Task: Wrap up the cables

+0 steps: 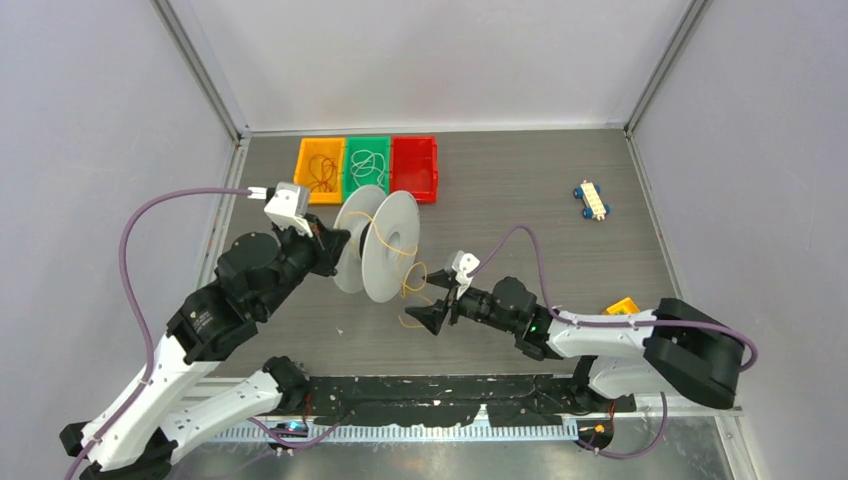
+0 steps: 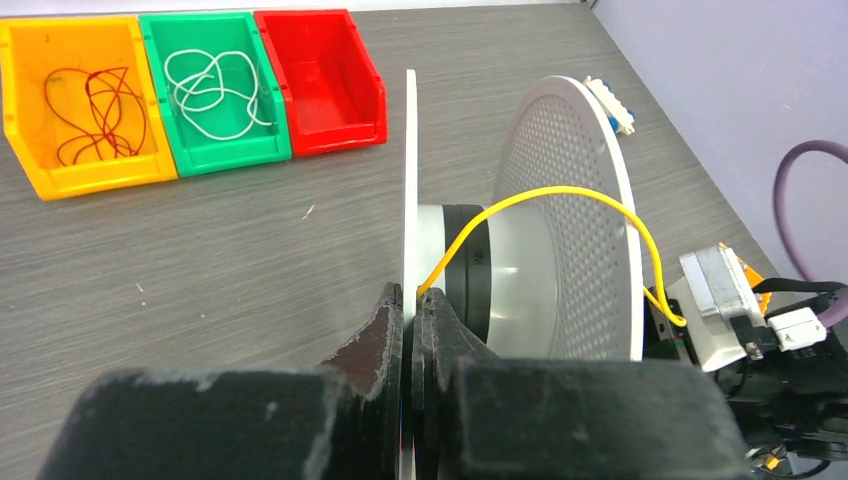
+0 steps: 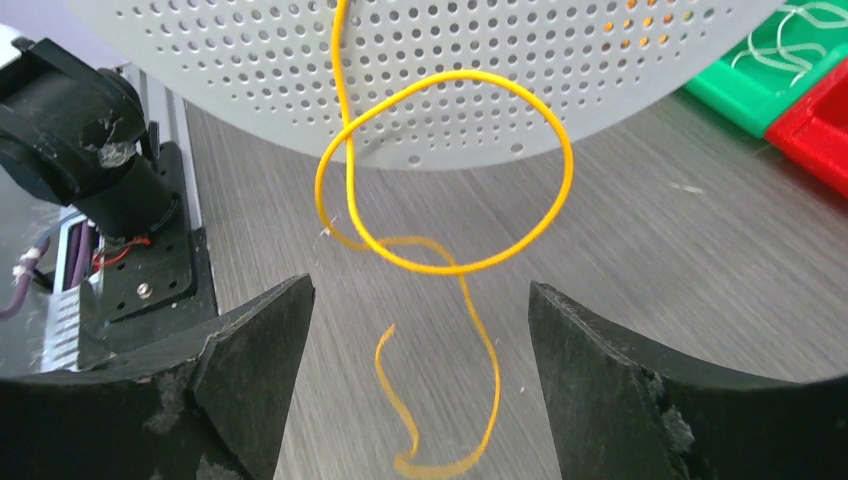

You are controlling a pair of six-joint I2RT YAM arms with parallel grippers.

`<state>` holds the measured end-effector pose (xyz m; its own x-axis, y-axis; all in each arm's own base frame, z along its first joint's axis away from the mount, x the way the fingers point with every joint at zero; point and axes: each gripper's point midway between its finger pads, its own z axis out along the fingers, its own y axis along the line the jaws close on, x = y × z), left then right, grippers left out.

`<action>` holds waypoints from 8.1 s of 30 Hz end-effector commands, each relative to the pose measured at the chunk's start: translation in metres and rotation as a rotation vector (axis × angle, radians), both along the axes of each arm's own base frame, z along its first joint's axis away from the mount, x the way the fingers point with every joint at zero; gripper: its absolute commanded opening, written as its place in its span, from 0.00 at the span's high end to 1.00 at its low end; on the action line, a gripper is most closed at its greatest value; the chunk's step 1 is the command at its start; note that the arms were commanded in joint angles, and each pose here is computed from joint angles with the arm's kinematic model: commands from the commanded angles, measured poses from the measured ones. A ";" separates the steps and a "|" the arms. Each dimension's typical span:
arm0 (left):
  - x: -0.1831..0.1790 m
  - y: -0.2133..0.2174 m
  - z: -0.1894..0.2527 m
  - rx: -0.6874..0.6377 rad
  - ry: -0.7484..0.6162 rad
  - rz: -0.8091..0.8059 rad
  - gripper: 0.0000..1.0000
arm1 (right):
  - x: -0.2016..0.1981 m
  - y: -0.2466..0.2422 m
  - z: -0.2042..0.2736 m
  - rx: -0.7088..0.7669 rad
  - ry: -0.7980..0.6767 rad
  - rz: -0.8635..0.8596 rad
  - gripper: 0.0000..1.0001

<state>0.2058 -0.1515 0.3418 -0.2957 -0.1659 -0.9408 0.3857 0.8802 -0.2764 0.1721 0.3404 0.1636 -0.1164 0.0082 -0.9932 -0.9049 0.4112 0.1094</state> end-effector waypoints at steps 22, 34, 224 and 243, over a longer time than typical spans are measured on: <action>0.012 0.078 0.054 0.141 -0.127 0.336 1.00 | 0.044 -0.057 -0.017 0.144 -0.008 -0.417 0.95; 0.005 0.049 -0.024 0.380 0.044 0.107 1.00 | 0.104 -0.176 0.166 0.181 -0.225 -0.782 0.95; 0.035 -0.009 -0.065 0.416 -0.174 -0.238 1.00 | 0.036 0.026 0.152 -0.157 -0.125 -0.116 0.93; 0.000 -0.022 -0.049 0.454 -0.231 -0.462 1.00 | 0.052 -0.033 0.096 -0.380 -0.186 -0.265 0.95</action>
<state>0.2119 -0.1689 0.2494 -0.1406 0.4096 -0.9014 0.7378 0.6504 0.1805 0.2107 0.3289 0.2590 0.0084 -0.3319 -0.9433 -0.8166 0.5421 -0.1980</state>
